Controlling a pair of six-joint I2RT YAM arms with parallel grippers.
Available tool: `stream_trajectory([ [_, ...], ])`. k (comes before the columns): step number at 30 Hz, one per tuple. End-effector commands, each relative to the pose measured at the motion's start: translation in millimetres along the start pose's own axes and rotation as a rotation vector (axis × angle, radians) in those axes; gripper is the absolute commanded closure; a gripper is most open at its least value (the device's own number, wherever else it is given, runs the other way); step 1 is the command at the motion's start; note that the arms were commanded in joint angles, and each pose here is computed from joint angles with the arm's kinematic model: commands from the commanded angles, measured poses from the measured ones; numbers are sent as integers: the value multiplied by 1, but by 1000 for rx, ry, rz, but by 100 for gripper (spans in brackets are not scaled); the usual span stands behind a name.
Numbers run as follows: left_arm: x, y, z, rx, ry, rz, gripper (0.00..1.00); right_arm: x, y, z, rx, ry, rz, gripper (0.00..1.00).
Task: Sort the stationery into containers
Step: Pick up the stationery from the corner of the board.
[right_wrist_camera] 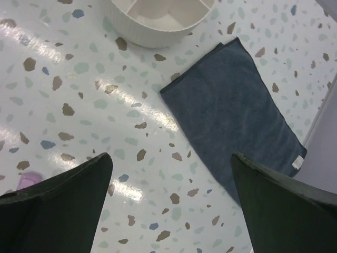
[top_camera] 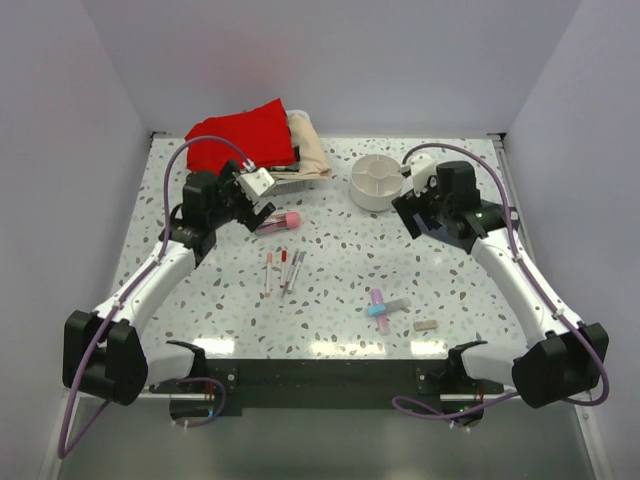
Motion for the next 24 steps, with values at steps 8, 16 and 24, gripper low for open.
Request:
stream_trajectory([
  [8,-6,24,4,-159,-14,-62,0,56,136,-38,-956,-70,-613,17],
  [16,5,26,-5,-205,17,-71,0,61,168,-21,-1073,-134,-806,24],
  [24,10,26,-14,-236,17,-81,0,74,194,-11,-1099,-153,-940,25],
])
Point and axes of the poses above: each gripper's point midway between its finger pads, its own z axis out along the fingers, its own y axis along the line the jaws close on, x = y × z, the point moved 2 cm from there along -z, back along the fingers, and after that the axes turned 7 degrees about -z, right-handed, at the moved point
